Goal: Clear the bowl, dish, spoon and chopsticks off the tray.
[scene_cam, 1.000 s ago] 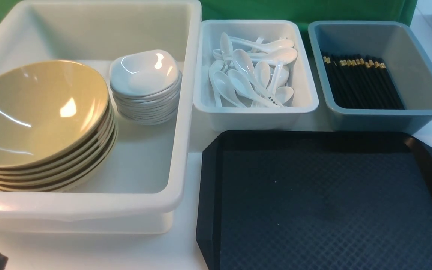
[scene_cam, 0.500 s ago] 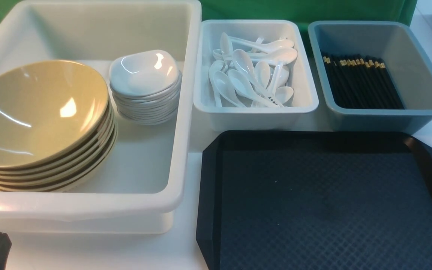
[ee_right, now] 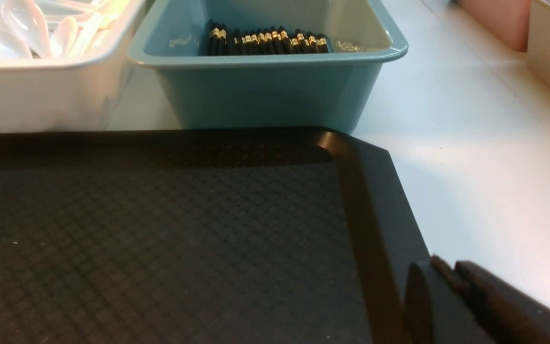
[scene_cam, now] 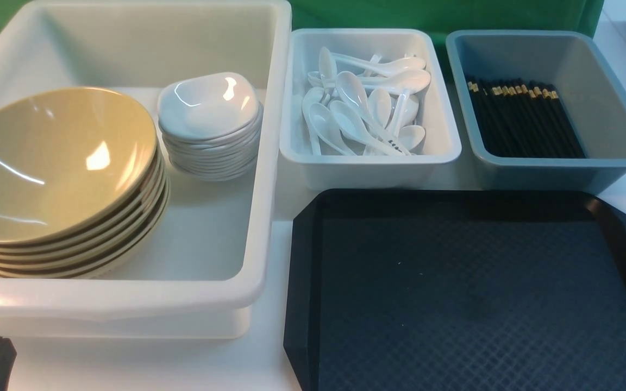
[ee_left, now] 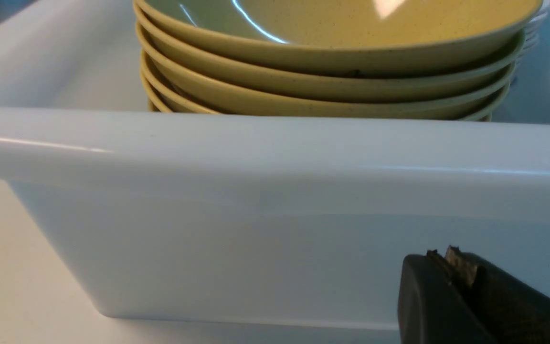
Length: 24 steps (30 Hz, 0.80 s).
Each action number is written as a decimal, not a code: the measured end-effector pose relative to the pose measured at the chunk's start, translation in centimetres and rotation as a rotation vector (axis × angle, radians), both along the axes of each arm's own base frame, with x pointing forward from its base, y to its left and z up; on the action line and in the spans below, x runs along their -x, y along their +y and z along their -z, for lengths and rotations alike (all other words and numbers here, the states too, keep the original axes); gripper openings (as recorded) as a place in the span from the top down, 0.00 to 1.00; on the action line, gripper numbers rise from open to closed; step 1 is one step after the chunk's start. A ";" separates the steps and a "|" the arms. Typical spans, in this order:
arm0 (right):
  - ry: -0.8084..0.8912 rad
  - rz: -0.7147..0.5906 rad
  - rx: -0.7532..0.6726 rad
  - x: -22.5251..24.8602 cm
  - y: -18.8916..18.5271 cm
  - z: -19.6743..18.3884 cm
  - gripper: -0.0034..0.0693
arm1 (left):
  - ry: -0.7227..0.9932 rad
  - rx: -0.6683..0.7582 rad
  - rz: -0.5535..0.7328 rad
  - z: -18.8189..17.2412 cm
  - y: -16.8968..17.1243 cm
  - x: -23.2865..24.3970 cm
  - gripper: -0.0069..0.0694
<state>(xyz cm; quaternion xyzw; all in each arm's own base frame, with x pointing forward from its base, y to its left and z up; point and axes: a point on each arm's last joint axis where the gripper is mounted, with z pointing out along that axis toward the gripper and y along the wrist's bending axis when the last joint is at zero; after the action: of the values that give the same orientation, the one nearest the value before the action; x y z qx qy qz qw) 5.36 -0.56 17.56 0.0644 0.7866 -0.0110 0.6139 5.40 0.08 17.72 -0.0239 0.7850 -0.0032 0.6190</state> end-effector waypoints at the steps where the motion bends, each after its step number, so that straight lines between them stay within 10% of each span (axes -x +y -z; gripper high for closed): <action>1: 0.000 0.000 0.000 0.0 0.0 0.0 0.83 | 0.000 0.000 0.000 0.0 0.0 0.0 0.92; 24: 0.000 0.000 0.000 0.0 0.0 0.0 0.82 | 0.000 0.000 0.000 0.0 0.0 0.0 0.92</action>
<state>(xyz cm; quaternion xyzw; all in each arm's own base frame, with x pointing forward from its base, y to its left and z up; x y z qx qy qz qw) 5.36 -0.56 17.56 0.0644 0.7866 -0.0110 0.6139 5.40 0.08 17.72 -0.0239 0.7850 -0.0033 0.6190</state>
